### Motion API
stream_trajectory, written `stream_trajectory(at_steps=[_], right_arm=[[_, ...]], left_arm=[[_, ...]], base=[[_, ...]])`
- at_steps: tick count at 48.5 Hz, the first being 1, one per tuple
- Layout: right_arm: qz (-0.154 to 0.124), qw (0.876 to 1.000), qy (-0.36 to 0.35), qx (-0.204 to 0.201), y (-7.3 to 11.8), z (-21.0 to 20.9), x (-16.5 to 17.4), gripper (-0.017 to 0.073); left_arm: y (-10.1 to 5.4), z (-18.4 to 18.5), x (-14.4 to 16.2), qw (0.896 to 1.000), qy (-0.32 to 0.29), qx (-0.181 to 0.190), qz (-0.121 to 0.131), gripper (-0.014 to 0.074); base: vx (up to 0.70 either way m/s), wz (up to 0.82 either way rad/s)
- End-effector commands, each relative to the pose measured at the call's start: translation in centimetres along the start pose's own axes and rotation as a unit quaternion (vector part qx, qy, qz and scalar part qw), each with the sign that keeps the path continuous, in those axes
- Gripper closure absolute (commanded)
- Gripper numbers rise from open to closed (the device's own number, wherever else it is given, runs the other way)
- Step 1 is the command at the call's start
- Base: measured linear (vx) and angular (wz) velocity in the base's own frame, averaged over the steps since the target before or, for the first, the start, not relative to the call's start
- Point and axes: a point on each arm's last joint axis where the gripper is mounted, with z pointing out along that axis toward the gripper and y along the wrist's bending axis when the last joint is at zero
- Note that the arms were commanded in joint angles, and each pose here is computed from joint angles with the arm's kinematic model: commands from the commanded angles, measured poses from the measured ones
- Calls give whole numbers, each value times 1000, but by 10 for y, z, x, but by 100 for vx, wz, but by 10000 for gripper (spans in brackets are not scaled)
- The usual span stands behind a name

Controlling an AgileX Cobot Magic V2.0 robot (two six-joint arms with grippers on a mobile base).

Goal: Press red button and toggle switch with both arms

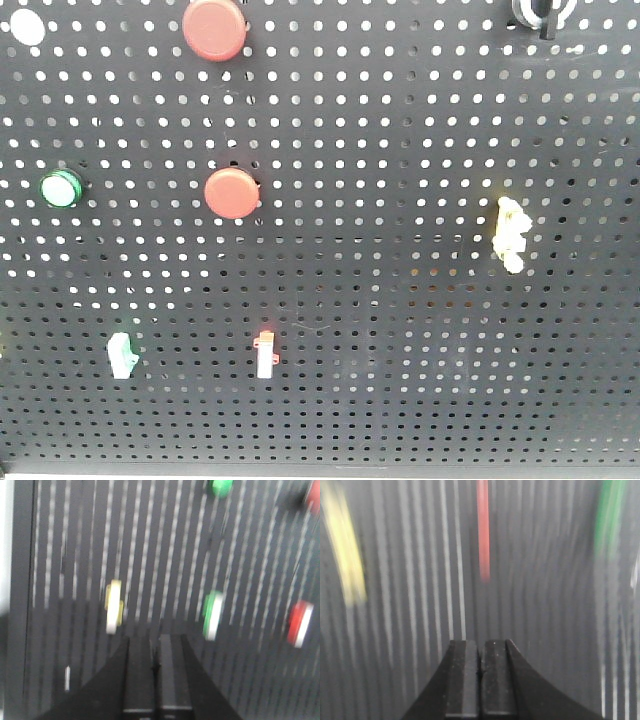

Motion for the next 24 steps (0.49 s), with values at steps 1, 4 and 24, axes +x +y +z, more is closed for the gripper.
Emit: stream_trajectory(at_steps=[1,4,24], right_arm=[[-40,998,-42,3,1,27,-60,562],[-57,998,-34,4,1,46,-84,562],[-54,992,110,-5,2,137,-107,562]], left_arm=[[-5,22,-57,998,-47,4,50,591],[-7,38,-79,997,-38,3,65,591],[-14,141,-146,998,15,3,53,591]], base=[[0,0],[0,0],[0,0]])
